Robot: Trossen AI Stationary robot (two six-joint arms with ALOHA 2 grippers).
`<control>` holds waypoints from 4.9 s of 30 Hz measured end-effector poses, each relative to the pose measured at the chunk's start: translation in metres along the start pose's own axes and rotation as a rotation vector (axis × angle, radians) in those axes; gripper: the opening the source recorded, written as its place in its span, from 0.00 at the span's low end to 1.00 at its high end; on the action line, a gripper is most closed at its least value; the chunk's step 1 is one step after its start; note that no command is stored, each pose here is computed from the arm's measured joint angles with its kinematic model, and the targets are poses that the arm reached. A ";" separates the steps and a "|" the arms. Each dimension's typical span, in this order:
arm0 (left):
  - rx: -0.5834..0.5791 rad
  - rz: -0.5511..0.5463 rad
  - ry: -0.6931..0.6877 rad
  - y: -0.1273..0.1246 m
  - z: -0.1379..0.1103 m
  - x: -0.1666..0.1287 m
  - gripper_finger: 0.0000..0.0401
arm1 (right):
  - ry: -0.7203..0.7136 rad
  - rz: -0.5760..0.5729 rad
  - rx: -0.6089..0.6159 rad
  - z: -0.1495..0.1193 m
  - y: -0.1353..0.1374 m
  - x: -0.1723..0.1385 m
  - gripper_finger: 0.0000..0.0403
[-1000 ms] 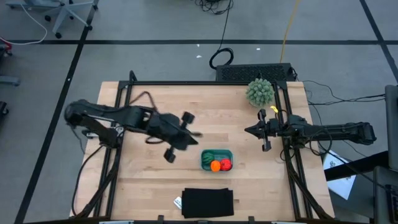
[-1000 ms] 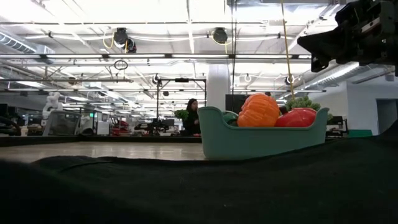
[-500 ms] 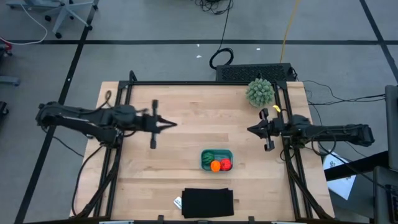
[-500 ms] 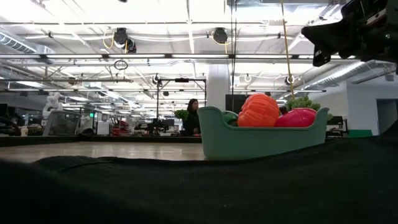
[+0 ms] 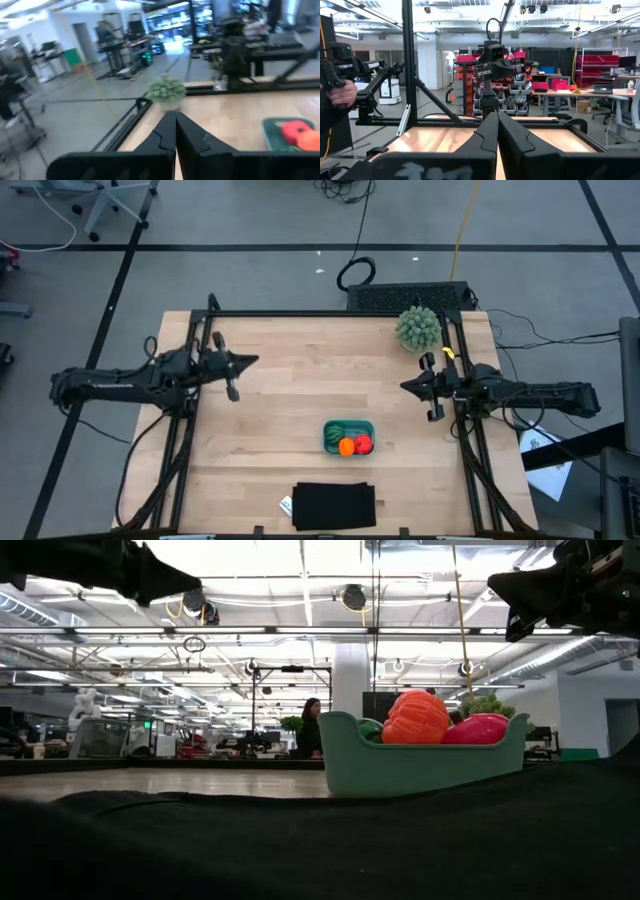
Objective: Pick and placing Produce into tupperware
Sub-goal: Return to Home Position
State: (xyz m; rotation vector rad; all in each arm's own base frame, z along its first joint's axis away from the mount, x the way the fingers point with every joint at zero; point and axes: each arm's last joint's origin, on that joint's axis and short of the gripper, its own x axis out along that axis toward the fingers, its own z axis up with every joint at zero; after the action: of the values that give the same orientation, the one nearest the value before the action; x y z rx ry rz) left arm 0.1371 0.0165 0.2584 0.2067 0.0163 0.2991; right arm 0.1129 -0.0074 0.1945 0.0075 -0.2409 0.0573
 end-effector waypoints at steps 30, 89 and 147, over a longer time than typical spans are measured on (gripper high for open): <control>0.102 -0.266 -0.092 -0.027 -0.039 -0.029 0.00 | -0.008 0.002 0.002 0.001 0.000 -0.002 0.00; -0.014 -0.328 0.174 -0.028 -0.078 -0.031 0.00 | 0.050 -0.053 -0.019 -0.005 -0.001 -0.002 0.00; 0.117 -0.337 0.151 -0.028 -0.078 -0.031 0.03 | 0.081 -0.050 -0.041 -0.007 -0.001 -0.002 0.00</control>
State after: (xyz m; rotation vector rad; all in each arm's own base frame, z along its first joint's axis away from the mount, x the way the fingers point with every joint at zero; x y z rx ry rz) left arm 0.1121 -0.0035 0.1760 0.2924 0.2163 -0.0227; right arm 0.1125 -0.0087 0.1867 -0.0292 -0.1603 0.0030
